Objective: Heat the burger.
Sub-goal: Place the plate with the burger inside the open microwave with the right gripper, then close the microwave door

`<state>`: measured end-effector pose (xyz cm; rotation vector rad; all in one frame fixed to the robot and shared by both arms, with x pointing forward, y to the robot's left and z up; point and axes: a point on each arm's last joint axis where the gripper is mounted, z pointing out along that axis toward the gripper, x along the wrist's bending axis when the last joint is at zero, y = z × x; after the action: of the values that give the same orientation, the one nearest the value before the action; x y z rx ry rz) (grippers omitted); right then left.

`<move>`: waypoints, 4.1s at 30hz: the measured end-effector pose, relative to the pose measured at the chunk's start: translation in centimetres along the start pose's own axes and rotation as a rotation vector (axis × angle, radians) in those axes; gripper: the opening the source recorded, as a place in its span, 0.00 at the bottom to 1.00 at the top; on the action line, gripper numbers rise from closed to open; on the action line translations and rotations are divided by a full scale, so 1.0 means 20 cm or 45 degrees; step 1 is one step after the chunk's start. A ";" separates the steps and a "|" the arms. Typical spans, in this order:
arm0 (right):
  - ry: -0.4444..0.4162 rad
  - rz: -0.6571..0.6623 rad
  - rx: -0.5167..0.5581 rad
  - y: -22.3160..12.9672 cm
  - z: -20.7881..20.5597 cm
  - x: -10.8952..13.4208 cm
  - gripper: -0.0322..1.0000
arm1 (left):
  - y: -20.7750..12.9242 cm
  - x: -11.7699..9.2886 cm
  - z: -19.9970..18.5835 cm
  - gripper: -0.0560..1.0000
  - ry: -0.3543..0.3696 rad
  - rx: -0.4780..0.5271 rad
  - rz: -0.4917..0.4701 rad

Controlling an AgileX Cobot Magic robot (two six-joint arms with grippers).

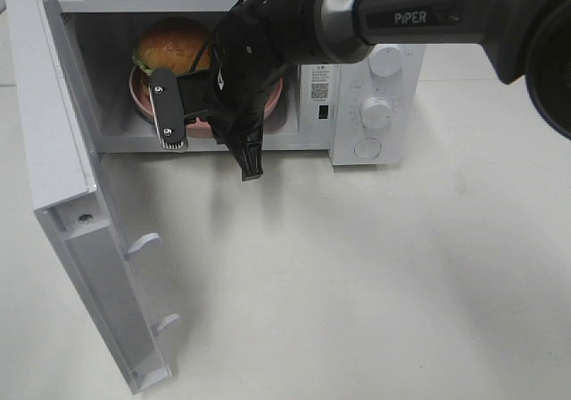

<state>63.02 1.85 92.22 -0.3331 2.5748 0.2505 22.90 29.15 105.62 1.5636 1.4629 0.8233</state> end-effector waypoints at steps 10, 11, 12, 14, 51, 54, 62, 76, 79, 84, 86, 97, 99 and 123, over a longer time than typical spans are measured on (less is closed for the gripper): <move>-0.043 0.051 0.025 -0.07 0.05 -0.08 0.07 | 0.00 0.00 0.00 0.98 0.000 0.000 0.000; -0.043 0.051 0.025 -0.07 0.05 -0.08 0.07 | 0.00 0.00 0.00 0.98 0.000 0.000 0.000; -0.049 0.049 0.032 -0.08 0.05 -0.08 0.07 | 0.00 0.00 0.00 0.98 0.000 0.000 0.000; -0.054 0.046 0.032 -0.09 0.06 -0.09 0.07 | 0.00 0.00 0.00 0.98 0.000 0.000 0.000; -0.167 0.043 -0.048 -0.05 0.13 -0.12 0.41 | 0.00 0.00 0.00 0.98 0.000 0.000 0.000; -0.162 0.041 -0.047 -0.05 0.13 -0.12 0.43 | 0.00 0.00 0.00 0.98 0.000 0.000 0.000; -0.129 0.033 -0.036 -0.06 0.09 -0.08 0.49 | 0.00 0.00 0.00 0.98 0.000 0.000 0.000; -0.152 0.048 -0.090 -0.09 -0.08 0.00 0.82 | 0.00 0.00 0.00 0.98 0.000 0.000 0.000; -0.151 0.046 -0.093 -0.11 -0.13 0.03 0.82 | 0.00 0.00 0.00 0.98 0.000 0.000 0.000; -0.122 0.042 -0.085 -0.14 -0.19 0.10 0.82 | 0.00 0.00 0.00 0.98 0.000 0.000 0.000; -0.121 0.040 -0.090 -0.16 -0.24 0.13 0.82 | 0.00 0.00 0.00 0.98 0.000 0.000 0.000; -0.103 0.140 -0.094 -0.23 -0.43 0.27 0.80 | 0.00 0.00 0.00 0.98 0.000 0.000 0.000; -0.101 0.172 -0.095 -0.24 -0.47 0.29 0.79 | 0.00 0.00 0.00 0.98 0.000 0.000 0.000; -0.047 0.947 -0.026 -0.42 -0.97 0.53 0.77 | 0.00 0.00 0.00 0.98 0.000 0.000 0.000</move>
<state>47.36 -12.72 102.16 0.6345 2.5508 0.5336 22.90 29.15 105.62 1.5636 1.4629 0.8233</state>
